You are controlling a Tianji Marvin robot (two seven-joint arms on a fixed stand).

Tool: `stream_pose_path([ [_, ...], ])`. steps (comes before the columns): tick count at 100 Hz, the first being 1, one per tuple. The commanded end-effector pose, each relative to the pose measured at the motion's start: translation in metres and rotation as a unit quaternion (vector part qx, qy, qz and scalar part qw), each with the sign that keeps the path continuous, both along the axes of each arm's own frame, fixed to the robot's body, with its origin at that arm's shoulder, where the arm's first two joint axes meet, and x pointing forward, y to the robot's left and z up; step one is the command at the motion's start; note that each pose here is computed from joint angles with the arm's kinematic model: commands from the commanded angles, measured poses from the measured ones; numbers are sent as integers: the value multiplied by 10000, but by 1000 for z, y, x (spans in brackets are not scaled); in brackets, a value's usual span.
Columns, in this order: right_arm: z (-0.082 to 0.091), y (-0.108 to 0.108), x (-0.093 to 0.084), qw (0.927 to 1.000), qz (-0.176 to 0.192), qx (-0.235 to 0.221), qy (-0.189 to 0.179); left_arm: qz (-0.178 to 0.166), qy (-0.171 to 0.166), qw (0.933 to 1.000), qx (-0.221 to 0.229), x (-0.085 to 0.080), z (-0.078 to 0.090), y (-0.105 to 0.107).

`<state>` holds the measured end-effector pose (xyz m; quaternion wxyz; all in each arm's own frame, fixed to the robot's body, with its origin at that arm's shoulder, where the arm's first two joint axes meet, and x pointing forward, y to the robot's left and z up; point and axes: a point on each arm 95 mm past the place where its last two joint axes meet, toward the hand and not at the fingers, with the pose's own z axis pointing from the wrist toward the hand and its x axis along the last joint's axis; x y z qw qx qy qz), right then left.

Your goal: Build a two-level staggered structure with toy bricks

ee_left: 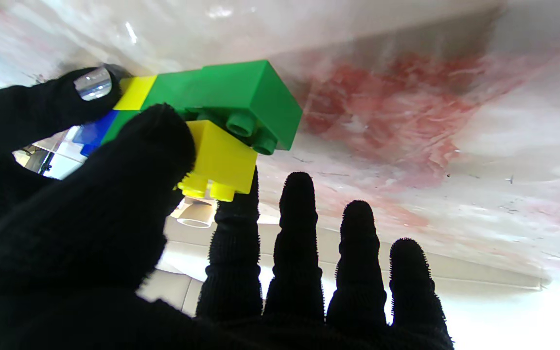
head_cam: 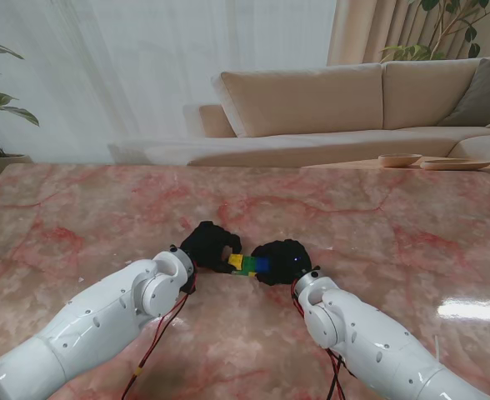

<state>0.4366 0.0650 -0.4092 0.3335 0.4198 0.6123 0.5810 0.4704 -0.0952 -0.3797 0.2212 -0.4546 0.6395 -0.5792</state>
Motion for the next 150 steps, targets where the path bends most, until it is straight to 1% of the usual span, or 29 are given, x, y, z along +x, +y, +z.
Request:
stream_pose_path([
  [1,-11,-1,-7,9998,-24,-66,204,-19,10,10000,-10,-1,-2,0],
  [129,-10,-1,-6,9997,5,-54,220,-213,-19,9998,-20,-1,-2,5],
  [150,-10,0,-6,9998,7,-50,207,-178,25,9996,-204,-2,4,8],
])
